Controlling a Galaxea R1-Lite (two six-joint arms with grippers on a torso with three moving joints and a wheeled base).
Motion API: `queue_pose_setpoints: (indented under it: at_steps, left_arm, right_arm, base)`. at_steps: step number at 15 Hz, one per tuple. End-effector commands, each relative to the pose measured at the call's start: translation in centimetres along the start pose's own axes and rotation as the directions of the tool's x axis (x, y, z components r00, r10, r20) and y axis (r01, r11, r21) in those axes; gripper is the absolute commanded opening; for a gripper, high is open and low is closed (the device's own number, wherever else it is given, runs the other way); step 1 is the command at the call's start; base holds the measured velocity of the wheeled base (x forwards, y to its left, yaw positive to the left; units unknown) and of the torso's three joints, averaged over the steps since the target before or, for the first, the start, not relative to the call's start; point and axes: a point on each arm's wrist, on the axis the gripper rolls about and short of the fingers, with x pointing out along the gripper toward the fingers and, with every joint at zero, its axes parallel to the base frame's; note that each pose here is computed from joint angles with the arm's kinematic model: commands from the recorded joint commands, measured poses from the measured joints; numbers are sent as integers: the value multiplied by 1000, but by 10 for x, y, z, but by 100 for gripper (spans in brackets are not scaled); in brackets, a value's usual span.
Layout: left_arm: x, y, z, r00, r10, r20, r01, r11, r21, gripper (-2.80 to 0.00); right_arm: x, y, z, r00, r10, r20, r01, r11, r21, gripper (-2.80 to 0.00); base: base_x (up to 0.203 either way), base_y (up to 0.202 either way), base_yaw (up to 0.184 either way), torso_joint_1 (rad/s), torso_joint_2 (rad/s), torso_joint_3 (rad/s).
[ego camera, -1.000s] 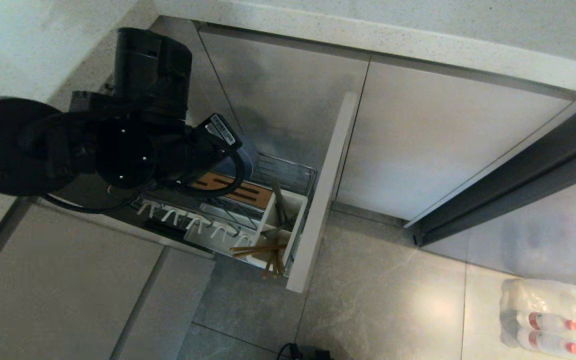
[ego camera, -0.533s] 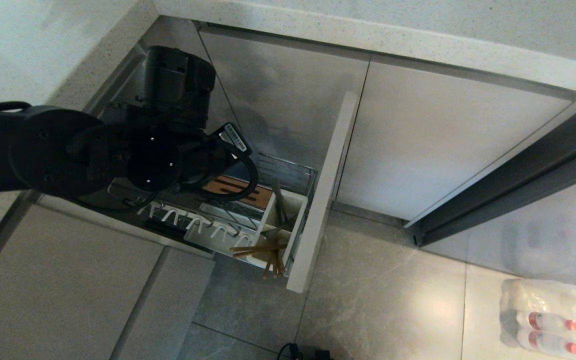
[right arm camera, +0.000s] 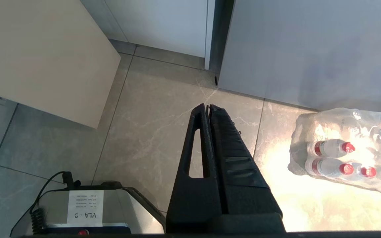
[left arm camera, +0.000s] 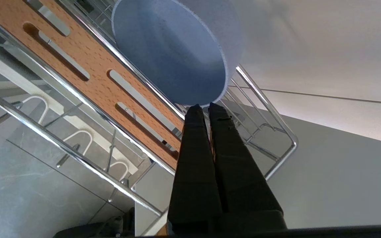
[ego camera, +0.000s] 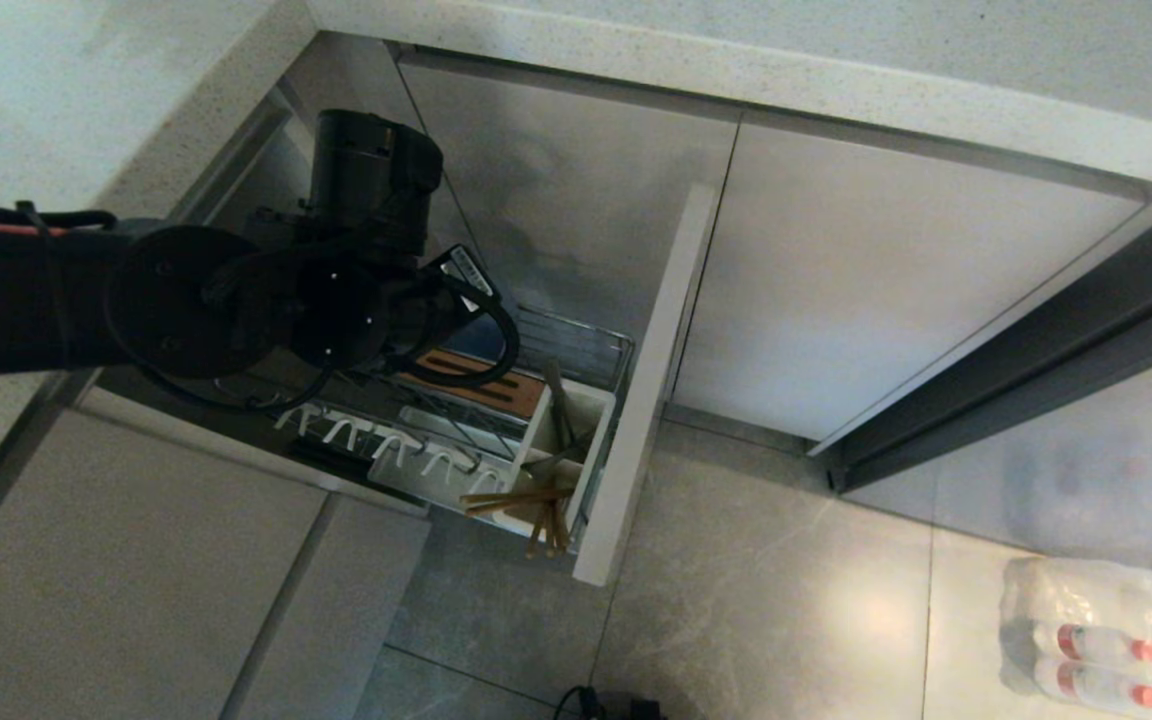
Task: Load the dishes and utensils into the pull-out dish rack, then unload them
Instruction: Take the bowl out of the cupboard
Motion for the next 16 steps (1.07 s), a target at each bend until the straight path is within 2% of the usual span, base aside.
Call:
queue_pose_setpoints:
  at_steps: [1, 3, 4, 10, 13, 16]
  left_arm:
    - [2, 1, -1, 1000, 9, 1, -9, 1000, -3, -280]
    - [5, 1, -3, 1000, 13, -5, -13, 1000, 3, -280]
    - [5, 1, -3, 1000, 14, -5, -14, 1000, 4, 0]
    - [8, 1, 0, 1000, 16, 4, -16, 1000, -1, 0]
    - [23, -1, 11, 997, -4, 75, 4, 1000, 6, 0]
    - [44, -8, 4, 996, -10, 90, 8, 999, 32, 0]
  right_arm:
    - [0, 0, 0, 1000, 0, -1, 0, 1000, 0, -280]
    - [0, 0, 0, 1000, 0, -1, 0, 1000, 0, -280]
    - [0, 0, 0, 1000, 0, -1, 0, 1000, 0, -280]
    - [0, 0, 0, 1000, 0, -1, 0, 1000, 0, -280]
    - [0, 0, 0, 1000, 0, -1, 0, 1000, 0, -280]
    - [0, 0, 0, 1000, 0, -1, 0, 1000, 0, -280]
  base:
    - [0, 0, 0, 0, 0, 0]
    - [0, 0, 0, 0, 0, 0]
    - [0, 0, 0, 0, 0, 0]
    - [0, 0, 0, 0, 0, 0]
    - [0, 0, 0, 0, 0, 0]
    - [0, 0, 0, 0, 0, 0]
